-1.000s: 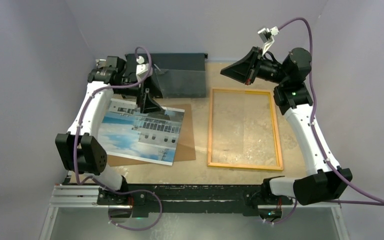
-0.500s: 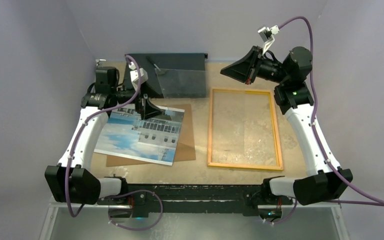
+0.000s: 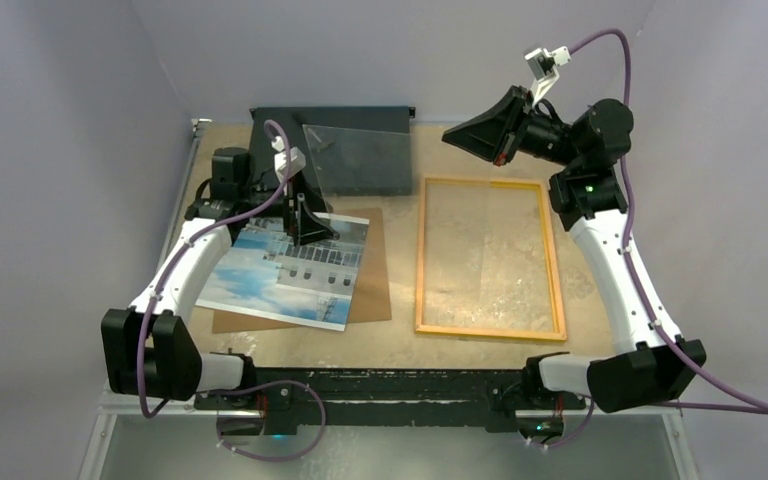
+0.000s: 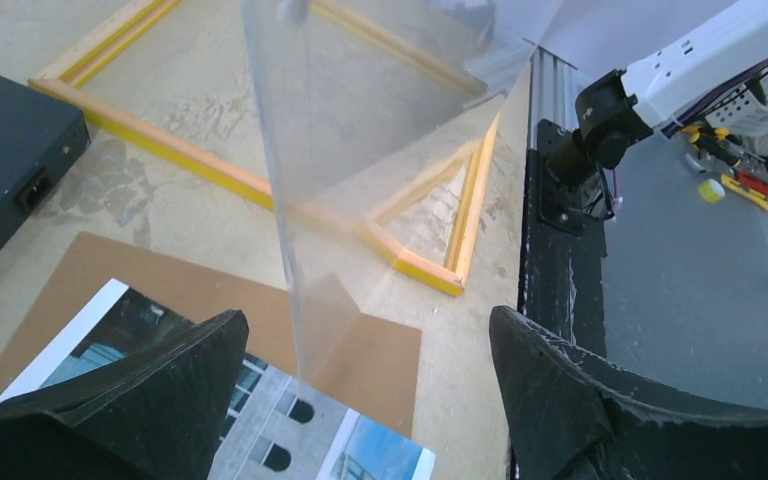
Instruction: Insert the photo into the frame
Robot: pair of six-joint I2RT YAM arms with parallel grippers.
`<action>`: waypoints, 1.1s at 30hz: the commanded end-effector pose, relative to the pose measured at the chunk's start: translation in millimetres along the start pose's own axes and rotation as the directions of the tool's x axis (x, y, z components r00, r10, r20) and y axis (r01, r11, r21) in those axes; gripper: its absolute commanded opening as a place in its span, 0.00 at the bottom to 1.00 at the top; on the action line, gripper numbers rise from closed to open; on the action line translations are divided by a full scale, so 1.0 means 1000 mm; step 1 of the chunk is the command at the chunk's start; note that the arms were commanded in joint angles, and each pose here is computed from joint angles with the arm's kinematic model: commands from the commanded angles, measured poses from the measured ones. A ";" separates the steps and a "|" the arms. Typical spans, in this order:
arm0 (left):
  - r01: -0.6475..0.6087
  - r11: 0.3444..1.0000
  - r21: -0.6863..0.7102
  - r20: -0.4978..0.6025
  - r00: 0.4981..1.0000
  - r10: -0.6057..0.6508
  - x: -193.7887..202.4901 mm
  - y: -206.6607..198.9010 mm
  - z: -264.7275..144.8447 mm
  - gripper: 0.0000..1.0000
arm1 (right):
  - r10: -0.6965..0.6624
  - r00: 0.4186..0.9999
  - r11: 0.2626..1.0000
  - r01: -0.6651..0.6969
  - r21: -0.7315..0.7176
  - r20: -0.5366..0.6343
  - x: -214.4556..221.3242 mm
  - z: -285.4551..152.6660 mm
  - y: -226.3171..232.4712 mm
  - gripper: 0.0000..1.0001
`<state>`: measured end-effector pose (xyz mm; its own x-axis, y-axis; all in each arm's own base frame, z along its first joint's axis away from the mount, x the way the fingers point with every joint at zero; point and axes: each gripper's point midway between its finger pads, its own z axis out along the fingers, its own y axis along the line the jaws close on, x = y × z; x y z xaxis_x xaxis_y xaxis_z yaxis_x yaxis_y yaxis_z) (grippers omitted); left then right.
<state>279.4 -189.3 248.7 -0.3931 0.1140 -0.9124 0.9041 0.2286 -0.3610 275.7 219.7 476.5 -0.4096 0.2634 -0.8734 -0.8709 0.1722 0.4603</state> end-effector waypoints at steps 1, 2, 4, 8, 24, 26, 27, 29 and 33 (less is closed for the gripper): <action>-0.046 0.999 0.020 0.060 0.997 0.045 -0.022 -0.004 0.009 0.87 | -0.061 0.997 0.998 0.063 -0.033 0.039 -0.009 -0.002 0.018 0.00; -0.048 0.999 0.022 0.063 0.997 0.047 -0.024 -0.004 0.009 0.85 | -0.062 0.997 0.998 0.063 -0.029 0.045 -0.010 -0.001 0.016 0.00; -0.054 0.998 0.022 0.070 0.996 0.053 -0.027 -0.004 0.010 0.78 | -0.059 0.997 0.998 0.061 -0.022 0.056 -0.011 0.000 0.012 0.00; -0.056 0.998 0.038 0.083 0.995 0.053 -0.038 -0.008 0.010 0.48 | -0.049 0.996 0.999 0.050 -0.015 0.070 -0.009 0.000 0.006 0.00; -0.109 0.994 0.012 0.048 0.993 0.108 -0.036 -0.005 0.007 0.00 | -0.021 1.000 0.997 0.020 0.075 0.022 0.030 -0.009 -0.027 0.40; -0.108 0.994 0.016 0.043 0.993 0.108 -0.034 -0.007 0.007 0.00 | 0.003 1.000 0.994 -0.005 0.105 0.017 0.039 -0.015 -0.038 0.62; -0.109 0.994 0.019 0.041 0.993 0.108 -0.033 -0.008 0.007 0.00 | 0.014 1.000 0.992 -0.016 0.122 0.018 0.044 -0.020 -0.044 0.72; -0.118 0.993 0.023 0.034 0.993 0.117 -0.029 -0.009 0.006 0.00 | 0.024 1.000 0.988 -0.026 0.153 0.018 0.053 -0.029 -0.056 0.89; -0.134 0.991 0.025 0.020 0.991 0.133 -0.026 -0.010 0.005 0.00 | 0.022 1.000 0.983 -0.025 0.184 0.015 0.068 -0.039 -0.065 0.99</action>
<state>286.0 -198.2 262.2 -0.3428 0.1086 -0.9331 0.9233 0.2222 -0.3133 302.8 196.5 385.7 -0.4680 0.2957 -0.8328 -0.7733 0.3191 0.5479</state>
